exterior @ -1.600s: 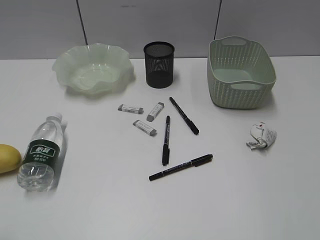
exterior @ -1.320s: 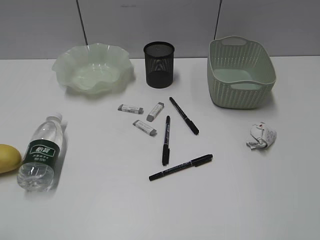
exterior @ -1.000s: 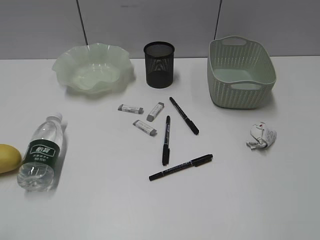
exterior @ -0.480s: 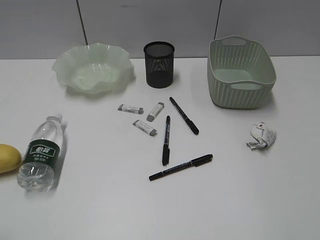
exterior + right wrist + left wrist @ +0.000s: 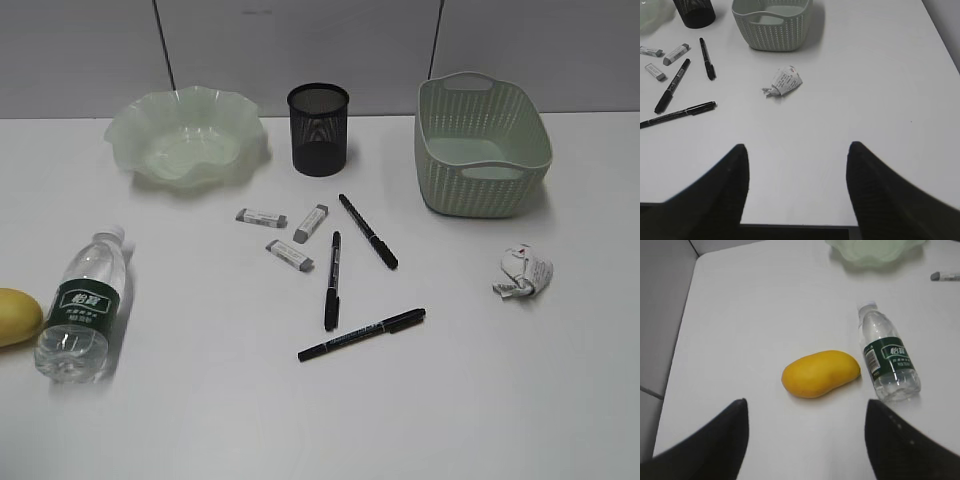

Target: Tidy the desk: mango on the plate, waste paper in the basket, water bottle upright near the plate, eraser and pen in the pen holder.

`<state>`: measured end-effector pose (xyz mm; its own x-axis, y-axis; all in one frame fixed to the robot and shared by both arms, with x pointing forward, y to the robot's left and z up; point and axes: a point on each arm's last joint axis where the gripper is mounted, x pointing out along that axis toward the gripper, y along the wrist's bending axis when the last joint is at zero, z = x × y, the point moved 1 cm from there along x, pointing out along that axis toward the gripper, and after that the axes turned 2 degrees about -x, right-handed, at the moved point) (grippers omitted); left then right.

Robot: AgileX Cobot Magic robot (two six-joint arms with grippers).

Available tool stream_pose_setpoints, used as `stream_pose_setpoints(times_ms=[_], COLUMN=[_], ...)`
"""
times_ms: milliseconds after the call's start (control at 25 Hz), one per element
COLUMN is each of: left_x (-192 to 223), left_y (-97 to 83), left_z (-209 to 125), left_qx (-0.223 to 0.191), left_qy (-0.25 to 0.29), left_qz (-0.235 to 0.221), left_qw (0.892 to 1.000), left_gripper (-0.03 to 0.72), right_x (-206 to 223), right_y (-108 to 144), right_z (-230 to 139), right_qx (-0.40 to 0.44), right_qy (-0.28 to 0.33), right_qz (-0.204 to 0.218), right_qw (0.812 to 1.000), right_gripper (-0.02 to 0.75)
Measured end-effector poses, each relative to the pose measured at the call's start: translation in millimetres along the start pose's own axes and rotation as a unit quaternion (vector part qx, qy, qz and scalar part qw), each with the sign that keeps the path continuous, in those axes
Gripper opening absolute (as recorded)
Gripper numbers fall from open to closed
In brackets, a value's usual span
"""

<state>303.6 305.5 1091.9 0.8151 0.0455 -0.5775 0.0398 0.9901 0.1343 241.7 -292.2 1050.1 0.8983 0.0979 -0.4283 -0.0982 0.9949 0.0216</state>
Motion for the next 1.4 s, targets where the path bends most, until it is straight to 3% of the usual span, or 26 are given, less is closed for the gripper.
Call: stream_pose_setpoints(times_ms=[120,240,320,440,680,880,1040,1400], left_x=[26.1,58.3,86.5,121.7,181.4,207.9,223.6,247.1], left_y=[2.4,3.5,2.4,-1.1,-4.3,-7.6,-7.7,-11.8], left_z=[22.5,43.2,52.2,60.5,64.8,55.3,55.1,36.9], left_qx=[0.044,0.113,0.165,0.207,0.283,0.382,0.410,0.407], left_qy=[0.050,0.115,0.175,0.232,0.268,0.264,0.243,0.282], left_qz=[-0.012,-0.039,-0.075,-0.127,-0.185,-0.235,-0.231,-0.267], left_qw=[0.998,0.986,0.968,0.942,0.902,0.854,0.848,0.827], left_gripper=[0.553,0.554,0.554,0.554,0.554,0.554,0.573,0.608], right_x=[0.0,0.0,0.0,0.0,0.0,0.0,0.0,0.0], right_y=[0.0,0.0,0.0,0.0,0.0,0.0,0.0,0.0], right_z=[0.0,0.0,0.0,0.0,0.0,0.0,0.0,0.0], right_qx=[0.000,0.000,0.000,0.000,0.000,0.000,0.000,0.000], right_qy=[0.000,0.000,0.000,0.000,0.000,0.000,0.000,0.000], right_qz=[0.000,0.000,0.000,0.000,0.000,0.000,0.000,0.000], right_qw=[1.000,1.000,1.000,1.000,1.000,1.000,1.000,1.000], right_gripper=[0.491,0.491,0.491,0.491,0.491,0.491,0.491,0.491])
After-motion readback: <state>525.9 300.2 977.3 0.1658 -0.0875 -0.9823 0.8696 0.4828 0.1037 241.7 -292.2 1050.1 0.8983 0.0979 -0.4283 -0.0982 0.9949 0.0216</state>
